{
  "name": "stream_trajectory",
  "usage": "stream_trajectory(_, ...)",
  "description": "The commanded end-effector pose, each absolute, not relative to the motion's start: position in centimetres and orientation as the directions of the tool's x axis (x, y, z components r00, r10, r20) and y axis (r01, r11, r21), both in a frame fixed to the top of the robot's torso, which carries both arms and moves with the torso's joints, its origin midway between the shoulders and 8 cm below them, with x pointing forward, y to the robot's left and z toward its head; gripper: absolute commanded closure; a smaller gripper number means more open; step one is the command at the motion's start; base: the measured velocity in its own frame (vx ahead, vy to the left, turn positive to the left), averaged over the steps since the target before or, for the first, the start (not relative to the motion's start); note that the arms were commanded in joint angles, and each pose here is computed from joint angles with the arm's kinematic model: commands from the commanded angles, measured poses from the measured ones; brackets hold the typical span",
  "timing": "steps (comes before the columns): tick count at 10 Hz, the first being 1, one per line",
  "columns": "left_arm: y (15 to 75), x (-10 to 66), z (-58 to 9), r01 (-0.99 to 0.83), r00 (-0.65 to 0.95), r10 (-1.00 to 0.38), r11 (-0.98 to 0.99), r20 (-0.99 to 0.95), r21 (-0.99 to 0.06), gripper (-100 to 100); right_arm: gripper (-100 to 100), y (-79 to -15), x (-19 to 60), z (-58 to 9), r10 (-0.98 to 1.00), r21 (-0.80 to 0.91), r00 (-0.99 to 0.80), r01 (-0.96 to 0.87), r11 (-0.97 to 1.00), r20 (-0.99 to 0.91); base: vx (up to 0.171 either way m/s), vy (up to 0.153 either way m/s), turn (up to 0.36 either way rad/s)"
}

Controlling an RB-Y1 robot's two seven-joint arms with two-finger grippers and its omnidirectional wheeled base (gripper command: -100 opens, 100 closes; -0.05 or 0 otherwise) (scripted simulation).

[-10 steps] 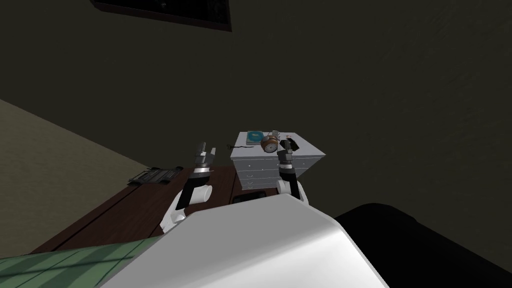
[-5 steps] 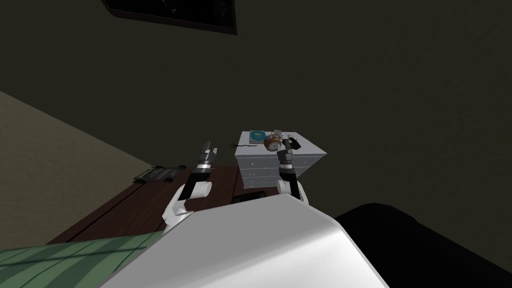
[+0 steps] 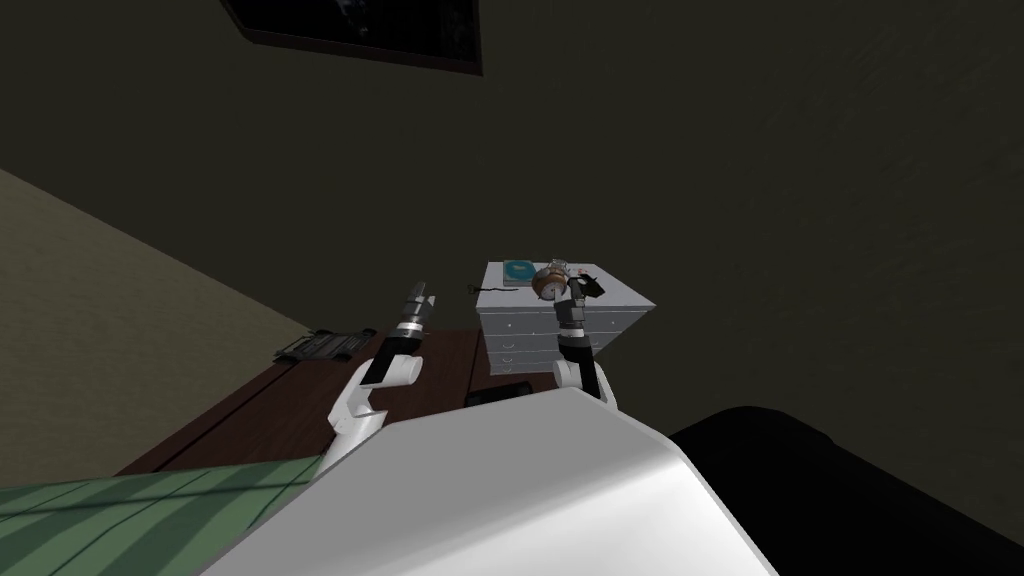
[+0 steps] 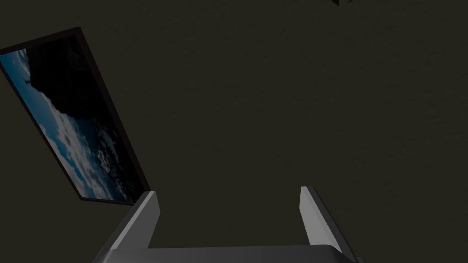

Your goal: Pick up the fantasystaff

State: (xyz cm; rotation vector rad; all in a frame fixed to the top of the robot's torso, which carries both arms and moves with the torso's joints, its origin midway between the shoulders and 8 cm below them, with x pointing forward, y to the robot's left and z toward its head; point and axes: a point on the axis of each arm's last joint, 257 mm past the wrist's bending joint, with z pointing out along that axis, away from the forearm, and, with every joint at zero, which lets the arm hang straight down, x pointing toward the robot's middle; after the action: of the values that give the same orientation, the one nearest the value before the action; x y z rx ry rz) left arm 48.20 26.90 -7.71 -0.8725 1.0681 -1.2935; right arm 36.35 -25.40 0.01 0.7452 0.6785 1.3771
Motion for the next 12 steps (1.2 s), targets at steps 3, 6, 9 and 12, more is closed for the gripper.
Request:
stream_trajectory(3, 28.0, 50.6, -8.7, 0.237, -0.018, -0.985, 0.163, -0.173, -0.958, -100, 0, -25.4, 36.4, 0.0, 0.997, 0.797, 0.081, -0.602, 0.044, 0.006, -0.031, 0.054, 0.009)
stream_trajectory(6, 29.0, 52.2, -9.5, 0.181, -0.005, -0.978, 0.202, -0.206, -0.963, -100, 0, -25.4, 36.4, 0.0, 0.997, 0.797, 0.081, -0.602, 0.044, 0.006, -0.027, 0.051, 0.008)
stream_trajectory(9, 30.2, 53.7, -10.4, 0.113, 0.011, -0.971, 0.239, -0.239, -0.965, -100, 0, -25.4, 36.4, 0.0, 0.997, 0.797, 0.081, -0.602, 0.044, 0.006, -0.023, 0.045, 0.005)
stream_trajectory(12, 31.6, 55.1, -11.1, 0.049, 0.028, -0.962, 0.271, -0.27, -0.961, -100, 0, -25.4, 36.4, 0.0, 0.997, 0.797, 0.081, -0.602, 0.044, 0.006, -0.022, 0.045, 0.002)
